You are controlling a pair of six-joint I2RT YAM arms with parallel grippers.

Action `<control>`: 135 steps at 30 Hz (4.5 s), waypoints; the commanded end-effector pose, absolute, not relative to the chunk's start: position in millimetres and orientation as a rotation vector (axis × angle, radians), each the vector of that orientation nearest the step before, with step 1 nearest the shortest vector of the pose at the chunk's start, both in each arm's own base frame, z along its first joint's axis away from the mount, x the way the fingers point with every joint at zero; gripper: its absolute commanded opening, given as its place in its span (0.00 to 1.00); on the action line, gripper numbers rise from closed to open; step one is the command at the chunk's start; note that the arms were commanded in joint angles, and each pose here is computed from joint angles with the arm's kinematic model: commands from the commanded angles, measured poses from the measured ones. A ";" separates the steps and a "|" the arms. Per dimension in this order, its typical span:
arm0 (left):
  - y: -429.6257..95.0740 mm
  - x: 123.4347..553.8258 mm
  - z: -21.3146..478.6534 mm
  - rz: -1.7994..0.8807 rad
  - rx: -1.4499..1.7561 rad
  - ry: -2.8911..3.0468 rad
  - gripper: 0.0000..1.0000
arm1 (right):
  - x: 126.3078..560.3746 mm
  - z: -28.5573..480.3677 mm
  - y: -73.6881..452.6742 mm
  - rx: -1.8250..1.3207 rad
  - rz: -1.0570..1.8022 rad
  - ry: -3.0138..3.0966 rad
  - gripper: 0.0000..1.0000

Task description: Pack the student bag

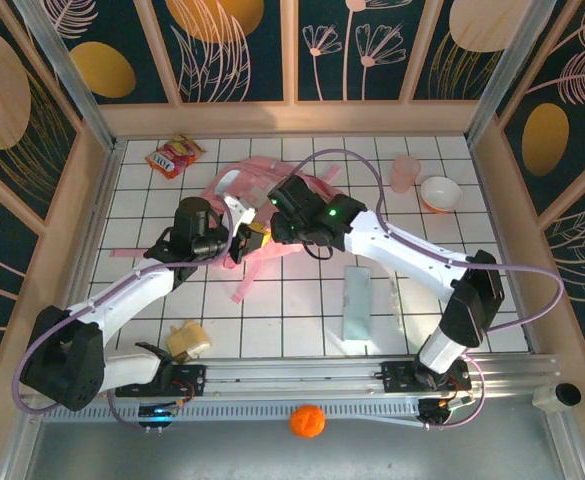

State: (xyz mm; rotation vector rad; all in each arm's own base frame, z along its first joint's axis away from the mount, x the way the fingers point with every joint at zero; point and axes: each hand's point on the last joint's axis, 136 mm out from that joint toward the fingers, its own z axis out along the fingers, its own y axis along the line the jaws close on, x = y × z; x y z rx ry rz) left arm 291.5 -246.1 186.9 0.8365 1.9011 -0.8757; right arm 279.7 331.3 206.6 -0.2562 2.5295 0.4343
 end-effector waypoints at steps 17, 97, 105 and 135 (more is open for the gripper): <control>-257.6 294.9 227.1 -0.965 0.799 1.802 0.00 | 265.6 187.9 309.0 -0.116 0.284 2.531 0.33; -100.4 264.3 172.2 -0.851 -0.798 1.954 0.44 | 202.7 100.8 303.5 -0.260 0.760 2.680 0.00; -118.5 270.4 125.3 -0.848 -0.879 2.144 0.47 | 188.0 101.6 331.2 -0.303 0.846 2.702 0.00; -131.8 324.6 125.7 -0.852 -1.110 2.336 0.50 | 202.5 110.4 430.3 -0.279 1.111 2.640 0.00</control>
